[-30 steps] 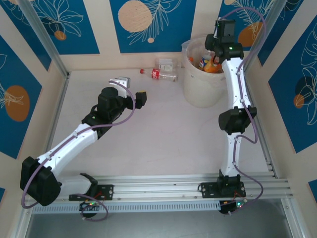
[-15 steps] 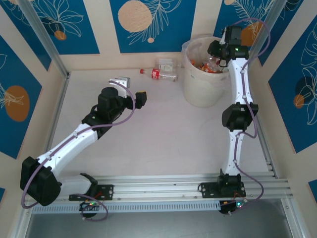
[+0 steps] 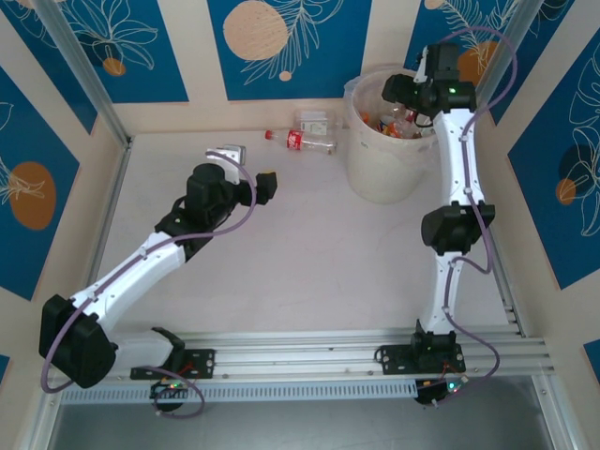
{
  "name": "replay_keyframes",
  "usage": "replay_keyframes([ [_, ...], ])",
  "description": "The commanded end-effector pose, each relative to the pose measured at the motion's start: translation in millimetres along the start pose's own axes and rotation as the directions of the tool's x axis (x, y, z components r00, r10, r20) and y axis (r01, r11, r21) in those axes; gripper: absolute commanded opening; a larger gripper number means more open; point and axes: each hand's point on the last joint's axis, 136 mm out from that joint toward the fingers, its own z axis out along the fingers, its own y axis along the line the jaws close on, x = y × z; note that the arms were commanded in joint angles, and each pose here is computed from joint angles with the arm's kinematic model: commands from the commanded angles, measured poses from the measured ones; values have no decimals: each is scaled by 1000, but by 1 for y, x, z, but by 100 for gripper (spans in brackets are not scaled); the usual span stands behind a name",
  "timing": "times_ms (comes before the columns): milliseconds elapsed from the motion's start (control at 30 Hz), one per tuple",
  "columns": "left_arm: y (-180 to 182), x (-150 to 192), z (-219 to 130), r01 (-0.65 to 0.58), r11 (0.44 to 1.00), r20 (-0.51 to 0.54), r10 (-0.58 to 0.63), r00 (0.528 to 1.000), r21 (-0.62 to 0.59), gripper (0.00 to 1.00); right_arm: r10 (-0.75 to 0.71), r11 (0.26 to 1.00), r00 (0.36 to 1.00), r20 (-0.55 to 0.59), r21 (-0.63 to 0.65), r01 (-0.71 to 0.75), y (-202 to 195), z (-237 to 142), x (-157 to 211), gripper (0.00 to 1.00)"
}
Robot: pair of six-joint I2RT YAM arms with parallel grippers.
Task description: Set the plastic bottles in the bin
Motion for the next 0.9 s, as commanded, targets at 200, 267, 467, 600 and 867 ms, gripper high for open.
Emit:
replay_keyframes([
  [200, 25, -7, 40, 149, 979, -67, -160, 985, -141, 100, -111, 993, 981, 159, -12, 114, 39, -95, -24, 81],
  [267, 29, -4, 54, 199, 966, -83, -215, 973, -166, 100, -146, 989, 975, 167, -8, 150, 51, -103, -18, 85],
  [467, 43, 16, 111, 315, 906, -169, -370, 913, -283, 100, -193, 977, 968, 159, -64, 205, 84, -115, 7, 100],
  [600, 56, 34, 133, 409, 847, -159, -480, 862, -340, 100, -289, 949, 951, 111, -97, 299, 114, -106, 35, 99],
  [867, 101, 71, 121, 499, 732, -110, -607, 787, -465, 100, -492, 857, 870, 33, -157, 491, 178, -63, 94, 100],
])
